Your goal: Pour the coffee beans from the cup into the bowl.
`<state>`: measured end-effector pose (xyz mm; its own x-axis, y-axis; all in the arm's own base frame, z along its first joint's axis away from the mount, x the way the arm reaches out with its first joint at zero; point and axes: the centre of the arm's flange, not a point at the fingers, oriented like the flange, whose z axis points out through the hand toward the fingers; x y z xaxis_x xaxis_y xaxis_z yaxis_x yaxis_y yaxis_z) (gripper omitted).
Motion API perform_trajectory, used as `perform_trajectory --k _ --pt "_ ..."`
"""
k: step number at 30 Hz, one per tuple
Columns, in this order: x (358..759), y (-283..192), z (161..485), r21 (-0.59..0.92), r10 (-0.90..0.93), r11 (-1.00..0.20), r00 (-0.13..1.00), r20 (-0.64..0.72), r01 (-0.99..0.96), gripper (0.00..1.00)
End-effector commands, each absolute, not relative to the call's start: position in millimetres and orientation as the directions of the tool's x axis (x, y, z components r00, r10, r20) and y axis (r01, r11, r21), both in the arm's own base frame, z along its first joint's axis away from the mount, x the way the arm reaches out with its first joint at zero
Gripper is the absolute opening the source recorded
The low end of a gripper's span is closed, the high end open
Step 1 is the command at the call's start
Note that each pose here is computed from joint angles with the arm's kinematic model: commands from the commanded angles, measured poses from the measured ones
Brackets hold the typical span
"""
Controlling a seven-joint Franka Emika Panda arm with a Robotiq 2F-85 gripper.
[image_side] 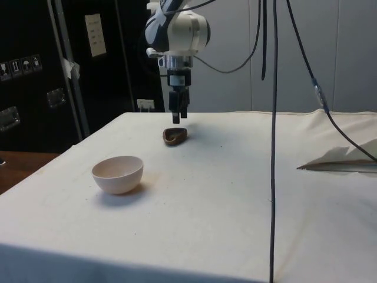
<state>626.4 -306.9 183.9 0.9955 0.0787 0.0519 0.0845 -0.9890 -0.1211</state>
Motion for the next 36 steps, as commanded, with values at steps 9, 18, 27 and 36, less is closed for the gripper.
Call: perform_trajectory --k 9,18,27,36 --pt "625 -306 179 -0.131 0.083 -0.987 0.995 0.054 0.089 1.0" --pt "626 -302 171 -0.12 0.087 -0.988 0.995 0.048 0.092 1.0" --pt "627 -302 167 -0.098 0.092 -0.991 0.995 0.045 0.096 1.0" --pt "629 -296 170 -0.097 0.095 -0.99 0.994 0.046 0.099 1.0"
